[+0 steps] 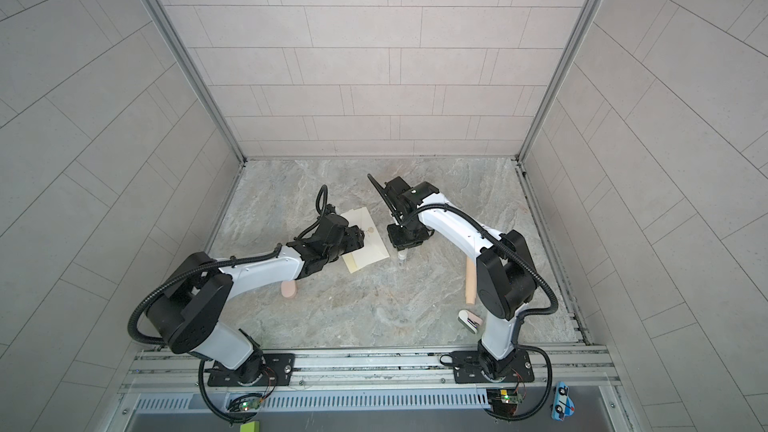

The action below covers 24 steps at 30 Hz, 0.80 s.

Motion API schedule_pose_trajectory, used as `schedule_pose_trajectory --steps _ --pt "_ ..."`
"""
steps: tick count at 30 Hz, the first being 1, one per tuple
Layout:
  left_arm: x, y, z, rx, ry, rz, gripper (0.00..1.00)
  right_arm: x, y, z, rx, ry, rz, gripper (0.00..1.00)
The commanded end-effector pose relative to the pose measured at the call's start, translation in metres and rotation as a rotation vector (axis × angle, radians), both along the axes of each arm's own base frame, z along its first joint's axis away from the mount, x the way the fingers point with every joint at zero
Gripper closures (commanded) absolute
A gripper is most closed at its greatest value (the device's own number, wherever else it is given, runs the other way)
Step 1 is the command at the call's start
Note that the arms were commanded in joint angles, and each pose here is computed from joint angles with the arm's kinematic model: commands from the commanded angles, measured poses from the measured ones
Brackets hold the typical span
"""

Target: Place the letter into the envelope and seal it

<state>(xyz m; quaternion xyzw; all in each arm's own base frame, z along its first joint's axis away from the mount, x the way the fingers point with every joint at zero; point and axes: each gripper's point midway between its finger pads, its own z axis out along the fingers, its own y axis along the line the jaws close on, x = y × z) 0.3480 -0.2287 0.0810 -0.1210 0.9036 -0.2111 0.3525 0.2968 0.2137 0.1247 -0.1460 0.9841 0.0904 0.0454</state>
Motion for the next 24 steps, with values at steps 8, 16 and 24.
schedule_pose_trajectory --steps 8,16,24 --pt "0.006 0.0 0.007 -0.016 -0.004 0.025 0.29 -0.002 -0.002 0.0 -0.026 0.006 0.016 0.65" --pt "0.005 0.002 0.007 -0.009 -0.002 0.03 0.29 0.002 -0.002 0.0 -0.026 -0.007 0.011 0.65" --pt "0.005 0.001 0.006 -0.011 0.0 0.025 0.29 0.01 -0.002 0.007 -0.025 -0.05 0.002 0.64"
